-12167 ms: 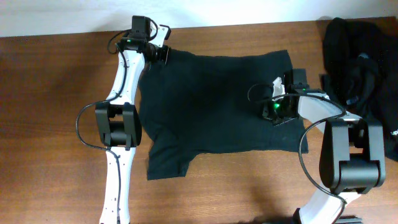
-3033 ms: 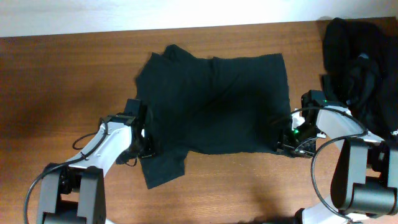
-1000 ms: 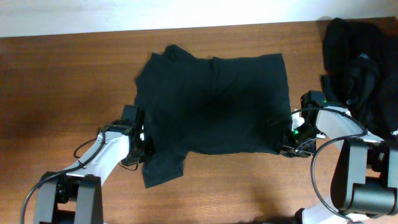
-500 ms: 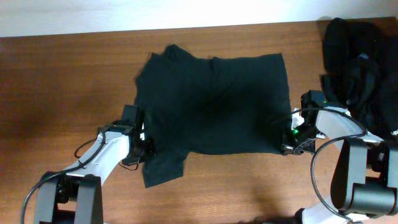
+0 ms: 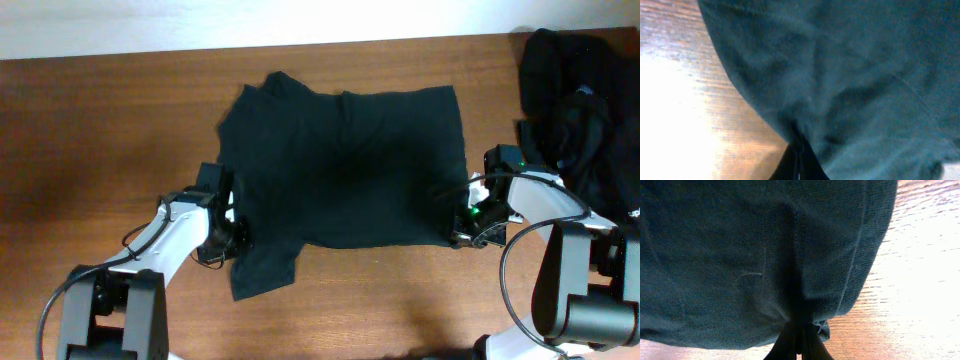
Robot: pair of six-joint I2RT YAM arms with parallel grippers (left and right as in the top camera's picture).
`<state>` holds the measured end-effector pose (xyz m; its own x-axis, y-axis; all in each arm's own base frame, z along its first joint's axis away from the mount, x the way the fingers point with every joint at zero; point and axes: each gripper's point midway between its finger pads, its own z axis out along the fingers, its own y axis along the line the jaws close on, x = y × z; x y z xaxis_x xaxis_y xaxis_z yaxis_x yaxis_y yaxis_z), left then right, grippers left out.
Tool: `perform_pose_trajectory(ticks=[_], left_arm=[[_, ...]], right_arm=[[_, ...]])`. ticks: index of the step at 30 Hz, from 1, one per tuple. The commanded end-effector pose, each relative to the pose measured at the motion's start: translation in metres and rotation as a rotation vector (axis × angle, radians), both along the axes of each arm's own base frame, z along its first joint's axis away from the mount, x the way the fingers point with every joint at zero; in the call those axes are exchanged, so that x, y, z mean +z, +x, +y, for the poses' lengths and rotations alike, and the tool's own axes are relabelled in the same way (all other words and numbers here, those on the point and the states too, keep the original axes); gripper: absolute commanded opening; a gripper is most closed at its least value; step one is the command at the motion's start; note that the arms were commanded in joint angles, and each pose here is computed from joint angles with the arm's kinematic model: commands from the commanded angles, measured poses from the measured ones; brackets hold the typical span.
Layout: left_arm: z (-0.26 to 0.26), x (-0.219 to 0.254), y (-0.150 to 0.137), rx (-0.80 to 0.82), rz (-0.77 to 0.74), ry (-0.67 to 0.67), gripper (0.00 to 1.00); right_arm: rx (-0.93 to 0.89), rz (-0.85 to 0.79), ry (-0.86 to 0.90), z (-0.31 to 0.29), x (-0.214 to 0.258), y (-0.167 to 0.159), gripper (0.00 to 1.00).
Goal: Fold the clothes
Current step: 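Lift the hem with both grippers and fold it up toward the collar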
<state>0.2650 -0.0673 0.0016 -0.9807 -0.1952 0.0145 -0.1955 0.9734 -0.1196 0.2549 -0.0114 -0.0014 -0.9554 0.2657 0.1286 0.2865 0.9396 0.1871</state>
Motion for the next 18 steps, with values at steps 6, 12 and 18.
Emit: perform_pose_trajectory(ticks=[6, 12, 18], left_arm=[[-0.010, 0.042, 0.041, -0.009, -0.103, -0.039, 0.01], [-0.014, 0.061, 0.060, -0.009, -0.156, -0.048, 0.00], [-0.014, 0.064, 0.064, -0.009, -0.168, -0.050, 0.01]], right_arm=[[0.006, -0.003, 0.026, 0.004, 0.009, 0.008, 0.04], [0.006, -0.013, 0.030, 0.002, 0.033, 0.022, 0.04], [0.006, -0.043, 0.025, -0.001, 0.053, 0.037, 0.04]])
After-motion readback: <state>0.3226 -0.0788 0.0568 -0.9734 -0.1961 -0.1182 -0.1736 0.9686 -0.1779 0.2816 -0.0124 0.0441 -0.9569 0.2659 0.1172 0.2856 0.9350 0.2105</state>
